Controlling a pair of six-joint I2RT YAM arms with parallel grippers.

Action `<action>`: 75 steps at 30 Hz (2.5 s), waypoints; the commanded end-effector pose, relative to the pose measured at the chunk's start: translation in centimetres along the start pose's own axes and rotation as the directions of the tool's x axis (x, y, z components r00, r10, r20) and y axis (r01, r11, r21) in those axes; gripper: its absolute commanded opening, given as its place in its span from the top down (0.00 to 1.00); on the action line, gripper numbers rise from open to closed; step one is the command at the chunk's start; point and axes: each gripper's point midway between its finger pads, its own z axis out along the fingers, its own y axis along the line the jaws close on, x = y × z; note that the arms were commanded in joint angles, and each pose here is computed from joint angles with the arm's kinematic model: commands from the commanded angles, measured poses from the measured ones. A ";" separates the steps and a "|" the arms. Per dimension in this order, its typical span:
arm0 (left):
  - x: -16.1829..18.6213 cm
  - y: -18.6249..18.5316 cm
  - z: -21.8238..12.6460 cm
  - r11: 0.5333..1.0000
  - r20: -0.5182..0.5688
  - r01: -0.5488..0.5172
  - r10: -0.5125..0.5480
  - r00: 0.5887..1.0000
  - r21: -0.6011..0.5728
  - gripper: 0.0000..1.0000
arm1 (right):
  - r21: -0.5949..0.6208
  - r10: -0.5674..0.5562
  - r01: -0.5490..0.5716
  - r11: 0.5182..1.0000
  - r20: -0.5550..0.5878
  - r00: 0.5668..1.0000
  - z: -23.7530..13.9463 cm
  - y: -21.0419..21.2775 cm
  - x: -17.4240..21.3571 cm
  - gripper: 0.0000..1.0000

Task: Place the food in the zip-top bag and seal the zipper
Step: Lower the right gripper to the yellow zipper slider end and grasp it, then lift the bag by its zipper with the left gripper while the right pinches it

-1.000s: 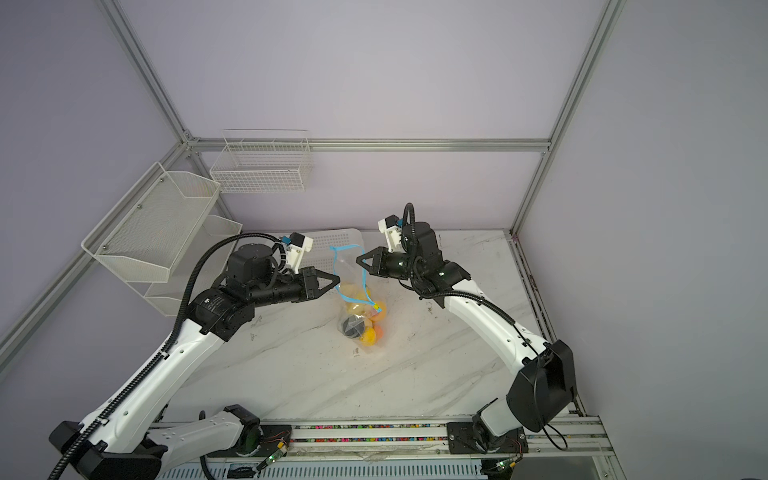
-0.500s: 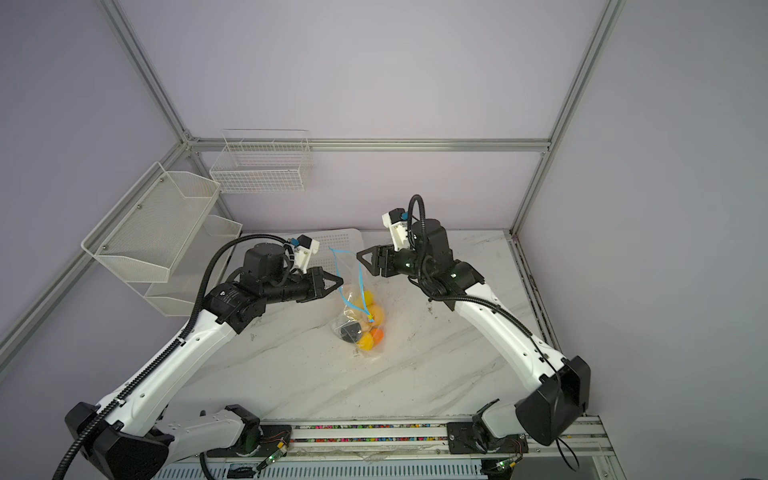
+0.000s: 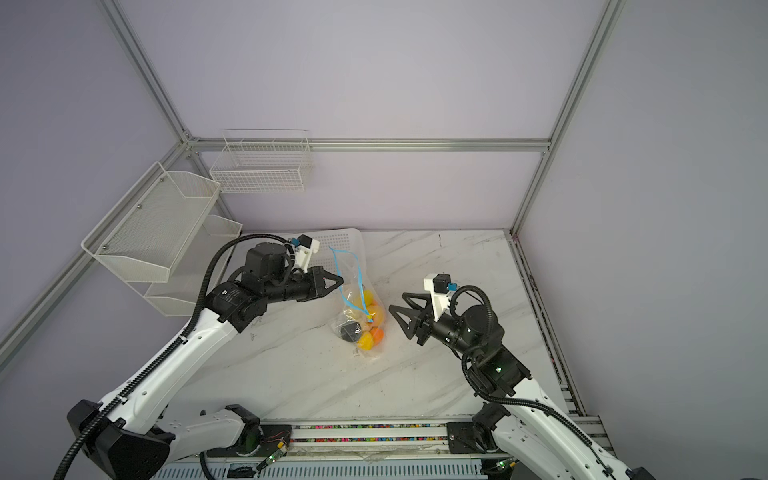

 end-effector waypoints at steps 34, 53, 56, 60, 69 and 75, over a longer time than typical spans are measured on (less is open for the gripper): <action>-1.0 -0.9 -1.1 1.000 0.059 -0.013 0.012 0.998 0.019 1.00 | -0.083 -0.058 0.064 0.995 0.073 0.996 8.5 1.7 5.6 0.68; -1.1 -1.1 -2.3 1.000 0.084 -0.027 0.027 0.996 0.002 1.00 | -0.038 -0.182 0.182 0.982 0.006 0.983 7.6 2.9 2.2 0.95; -1.1 -1.4 -2.7 0.999 0.089 -0.034 0.033 0.995 0.004 0.98 | -0.056 -0.227 0.225 0.973 -0.024 0.974 7.8 3.5 1.7 0.96; -1.5 -1.6 -4.5 0.996 0.122 -0.080 0.084 0.989 -0.036 0.68 | -0.093 -0.295 0.289 0.953 -0.060 0.954 8.0 4.8 0.3 0.97; -4.0 -3.2 -11.3 0.961 0.239 -0.230 0.263 0.935 -0.156 0.28 | -0.242 -0.483 0.441 0.864 -0.155 0.862 10.1 7.6 -1.8 1.00; -5.3 -4.0 -14.3 0.940 0.285 -0.278 0.326 0.901 -0.198 0.22 | -0.341 -0.576 0.500 0.796 -0.174 0.799 12.3 8.7 -2.0 1.00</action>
